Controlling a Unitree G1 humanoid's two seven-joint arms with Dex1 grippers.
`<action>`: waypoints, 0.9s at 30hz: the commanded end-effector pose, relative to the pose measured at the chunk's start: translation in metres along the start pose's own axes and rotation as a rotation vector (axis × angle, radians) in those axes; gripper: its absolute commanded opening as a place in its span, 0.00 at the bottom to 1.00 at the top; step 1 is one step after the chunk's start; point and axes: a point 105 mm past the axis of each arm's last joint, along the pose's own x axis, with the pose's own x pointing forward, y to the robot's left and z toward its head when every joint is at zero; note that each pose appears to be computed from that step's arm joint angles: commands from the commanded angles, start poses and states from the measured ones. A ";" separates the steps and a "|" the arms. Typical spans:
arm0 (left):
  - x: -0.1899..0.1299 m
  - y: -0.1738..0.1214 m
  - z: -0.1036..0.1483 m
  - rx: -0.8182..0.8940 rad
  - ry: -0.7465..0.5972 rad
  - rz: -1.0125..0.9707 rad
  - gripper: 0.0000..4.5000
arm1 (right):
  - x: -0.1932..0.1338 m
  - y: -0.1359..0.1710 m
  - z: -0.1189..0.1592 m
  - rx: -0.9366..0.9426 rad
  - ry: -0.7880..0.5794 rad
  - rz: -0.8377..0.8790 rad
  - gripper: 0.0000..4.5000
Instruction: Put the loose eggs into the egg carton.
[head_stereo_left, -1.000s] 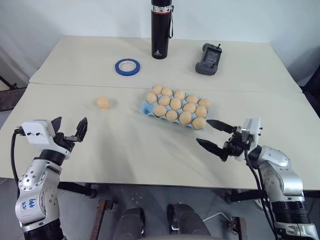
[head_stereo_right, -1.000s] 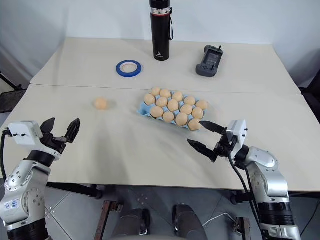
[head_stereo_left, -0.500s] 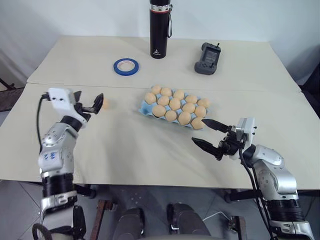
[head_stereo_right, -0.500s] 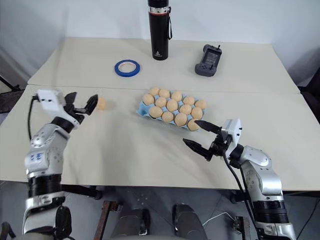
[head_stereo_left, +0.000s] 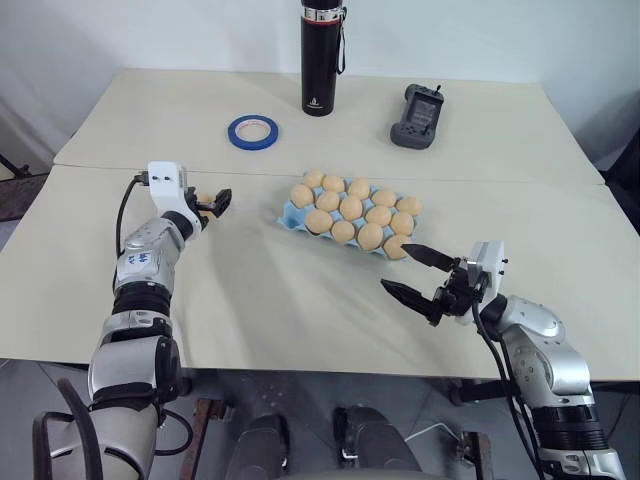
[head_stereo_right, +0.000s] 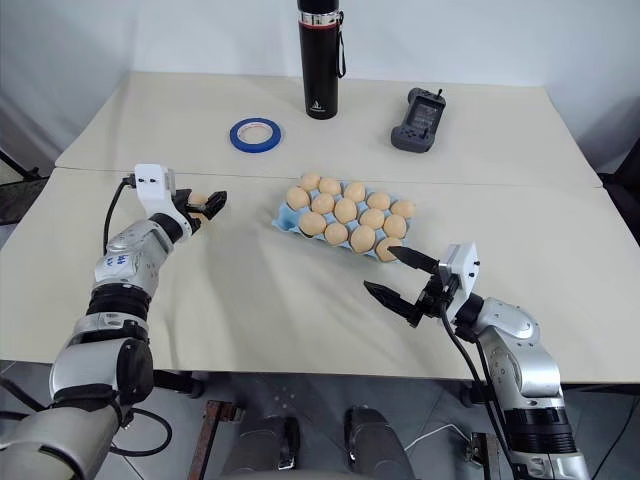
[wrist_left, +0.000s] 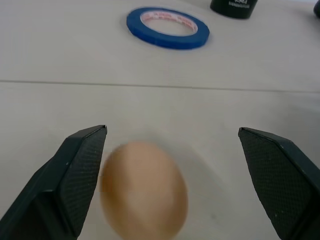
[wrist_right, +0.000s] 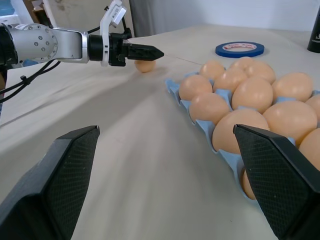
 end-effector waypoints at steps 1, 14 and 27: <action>0.002 0.004 0.010 0.015 0.002 0.013 1.00 | -0.002 0.000 0.013 -0.045 -0.023 -0.004 1.00; 0.007 -0.016 0.037 0.140 -0.084 -0.078 0.38 | -0.003 -0.006 0.014 -0.061 -0.019 -0.021 1.00; 0.002 -0.121 0.042 0.187 -0.100 -0.570 0.38 | -0.008 -0.006 0.014 -0.076 -0.024 -0.046 1.00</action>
